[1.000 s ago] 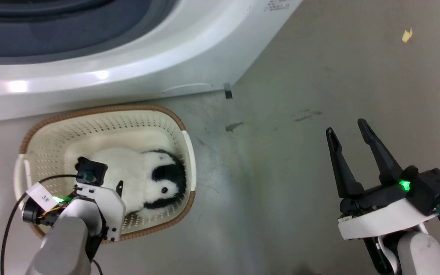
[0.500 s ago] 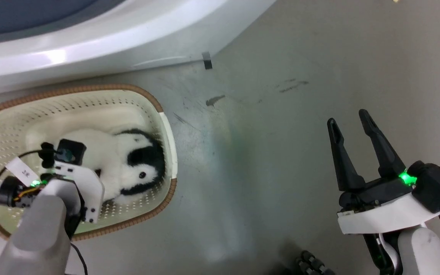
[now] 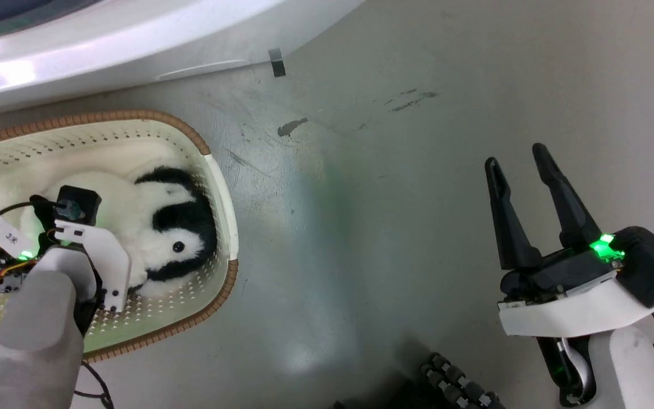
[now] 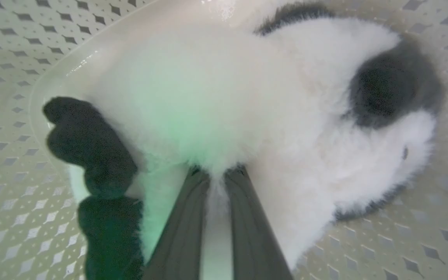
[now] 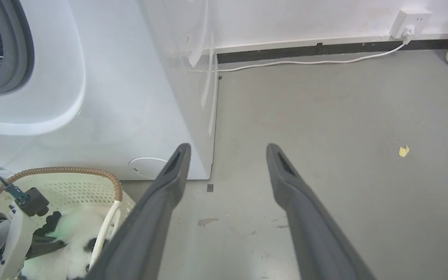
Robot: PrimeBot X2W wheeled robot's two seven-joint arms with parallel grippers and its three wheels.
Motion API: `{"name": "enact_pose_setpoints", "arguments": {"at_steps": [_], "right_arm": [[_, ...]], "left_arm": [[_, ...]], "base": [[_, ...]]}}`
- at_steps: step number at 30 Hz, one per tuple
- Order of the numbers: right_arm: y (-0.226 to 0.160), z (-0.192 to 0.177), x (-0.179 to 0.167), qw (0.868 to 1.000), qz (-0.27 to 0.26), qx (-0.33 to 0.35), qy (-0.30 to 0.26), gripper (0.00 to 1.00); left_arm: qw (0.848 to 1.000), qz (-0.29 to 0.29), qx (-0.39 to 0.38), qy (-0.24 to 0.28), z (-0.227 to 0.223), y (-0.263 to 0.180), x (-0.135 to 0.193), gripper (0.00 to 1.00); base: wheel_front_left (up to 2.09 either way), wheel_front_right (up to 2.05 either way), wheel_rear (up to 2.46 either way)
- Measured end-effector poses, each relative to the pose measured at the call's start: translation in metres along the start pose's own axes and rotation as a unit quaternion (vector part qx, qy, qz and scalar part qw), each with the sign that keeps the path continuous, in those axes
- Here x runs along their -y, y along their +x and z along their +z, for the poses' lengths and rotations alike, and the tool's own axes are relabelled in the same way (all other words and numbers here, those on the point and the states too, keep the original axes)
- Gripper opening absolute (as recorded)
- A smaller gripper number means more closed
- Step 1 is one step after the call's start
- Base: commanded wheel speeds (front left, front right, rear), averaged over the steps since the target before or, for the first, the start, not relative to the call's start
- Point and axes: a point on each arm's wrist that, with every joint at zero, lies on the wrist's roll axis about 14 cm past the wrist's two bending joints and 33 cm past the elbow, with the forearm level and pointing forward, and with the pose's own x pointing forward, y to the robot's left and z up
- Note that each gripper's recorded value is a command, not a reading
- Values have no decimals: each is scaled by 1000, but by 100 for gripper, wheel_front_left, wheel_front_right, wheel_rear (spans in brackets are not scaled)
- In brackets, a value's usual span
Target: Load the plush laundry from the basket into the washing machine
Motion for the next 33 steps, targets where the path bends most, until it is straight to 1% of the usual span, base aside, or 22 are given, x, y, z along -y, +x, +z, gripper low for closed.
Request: {"name": "enact_pose_setpoints", "arguments": {"at_steps": [3, 10, 16, 21, 26, 28, 33], "right_arm": [[0, 4, 0, 1000, 0, 5, -1, 100], [-6, 26, 2, 999, 0, 39, -17, 100], [-22, 46, 1, 997, 1, 66, -31, 100], [-38, 63, -4, 995, 9, 89, -38, 100], [-56, 77, -13, 993, 22, 111, -32, 100], [-61, 83, -19, 992, 31, 122, -31, 100], [-73, 98, -31, 988, 50, 147, -24, 100]], "left_arm": [[1000, 3, 6, -2, 2, -3, 1, 0], [998, 7, 56, -18, 16, -27, 7, 0], [991, 7, 130, -31, 32, -64, 23, 0], [982, 13, 182, -46, 36, -104, 37, 0], [968, 26, 240, -62, 46, -147, 43, 0], [958, 34, 276, -65, 55, -167, 45, 0], [926, 60, 365, -72, 72, -222, 43, 0]], "base": [[0, 0, 0], [0, 0, 0], [0, 0, 0], [0, 0, 0], [0, 0, 0], [0, 0, 0], [0, 0, 0]]}}
